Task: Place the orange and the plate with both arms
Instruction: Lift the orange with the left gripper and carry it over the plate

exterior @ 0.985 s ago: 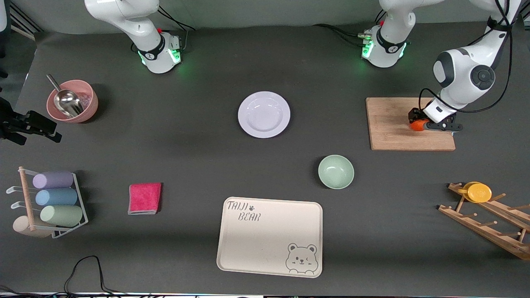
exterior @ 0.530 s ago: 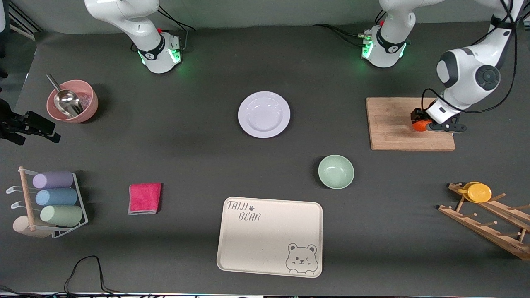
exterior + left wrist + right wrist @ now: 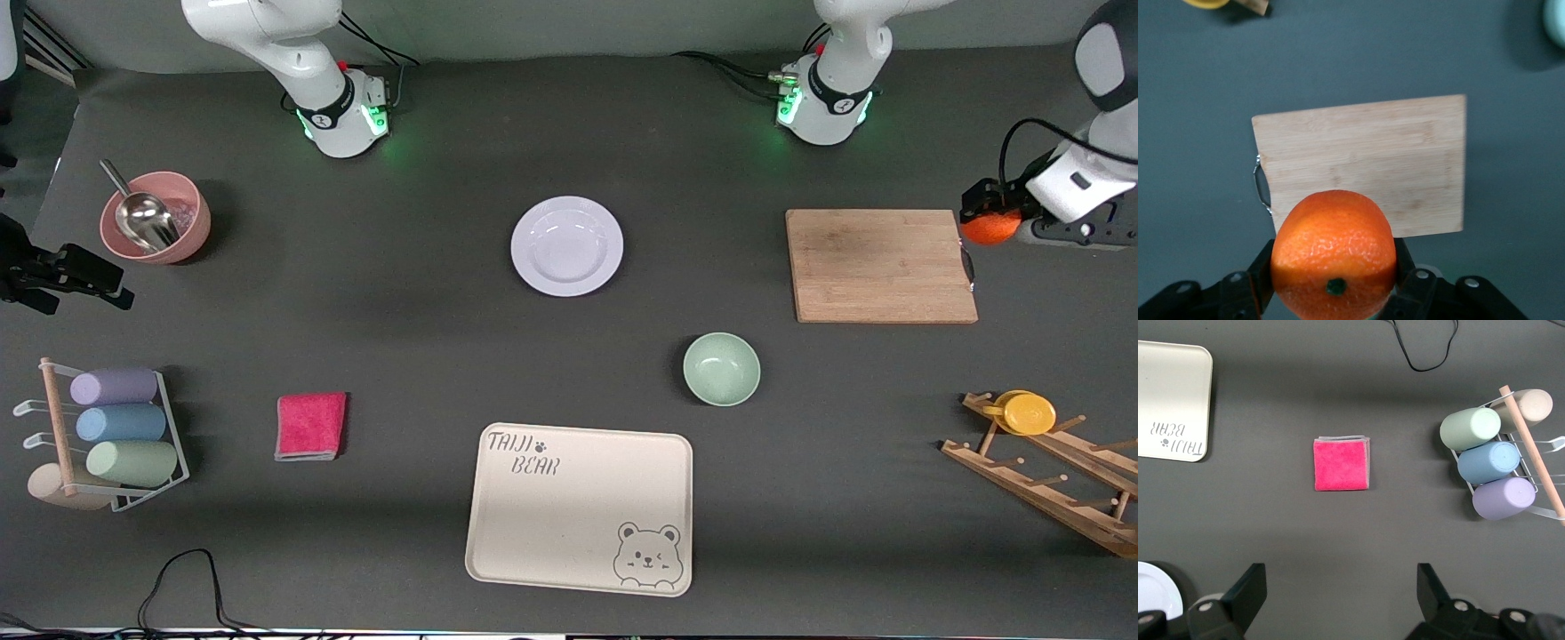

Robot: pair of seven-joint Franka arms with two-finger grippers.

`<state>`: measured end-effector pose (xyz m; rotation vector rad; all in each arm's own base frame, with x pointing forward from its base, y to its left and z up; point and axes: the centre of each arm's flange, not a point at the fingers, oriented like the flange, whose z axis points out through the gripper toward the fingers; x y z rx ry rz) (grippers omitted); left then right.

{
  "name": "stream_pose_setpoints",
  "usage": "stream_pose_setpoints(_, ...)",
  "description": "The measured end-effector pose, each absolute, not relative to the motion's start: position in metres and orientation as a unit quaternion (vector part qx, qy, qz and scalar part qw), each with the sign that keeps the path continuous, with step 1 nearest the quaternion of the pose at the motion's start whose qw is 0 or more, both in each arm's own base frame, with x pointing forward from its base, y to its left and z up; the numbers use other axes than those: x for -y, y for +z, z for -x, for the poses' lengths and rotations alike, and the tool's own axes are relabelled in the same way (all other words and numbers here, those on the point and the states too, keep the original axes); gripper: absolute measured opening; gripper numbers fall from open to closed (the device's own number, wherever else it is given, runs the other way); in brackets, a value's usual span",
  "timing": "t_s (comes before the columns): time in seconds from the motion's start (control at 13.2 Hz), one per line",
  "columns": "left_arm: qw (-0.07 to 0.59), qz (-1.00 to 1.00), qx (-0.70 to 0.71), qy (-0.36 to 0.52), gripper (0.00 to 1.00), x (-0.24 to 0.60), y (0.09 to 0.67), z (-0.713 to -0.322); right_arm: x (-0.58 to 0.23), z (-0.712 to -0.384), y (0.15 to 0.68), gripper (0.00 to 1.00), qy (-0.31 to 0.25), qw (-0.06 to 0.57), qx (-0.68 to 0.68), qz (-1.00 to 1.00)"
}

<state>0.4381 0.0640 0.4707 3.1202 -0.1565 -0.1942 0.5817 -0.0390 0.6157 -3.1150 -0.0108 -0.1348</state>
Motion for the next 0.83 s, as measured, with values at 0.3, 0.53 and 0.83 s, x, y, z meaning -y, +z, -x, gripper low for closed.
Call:
stream_pose_setpoints(0.3, -0.002, -0.999, 0.029, -0.043, 0.71, 0.09, 0.486, -0.436, 0.041, -0.581, 0.615, 1.0, -0.042, 0.009, 0.002, 0.999)
stream_pose_setpoints(0.53, -0.01, -1.0, 0.002, -0.014, 0.71, 0.245, 0.483, -0.406, 0.044, -0.581, 0.615, 1.0, -0.042, 0.009, 0.0, 0.999)
stream_pose_setpoints(0.83, 0.02, -0.999, -0.032, 0.015, 0.71, 0.403, 0.447, -0.36, 0.044, -0.582, 0.612, 1.0, -0.039, 0.008, 0.0, 0.999)
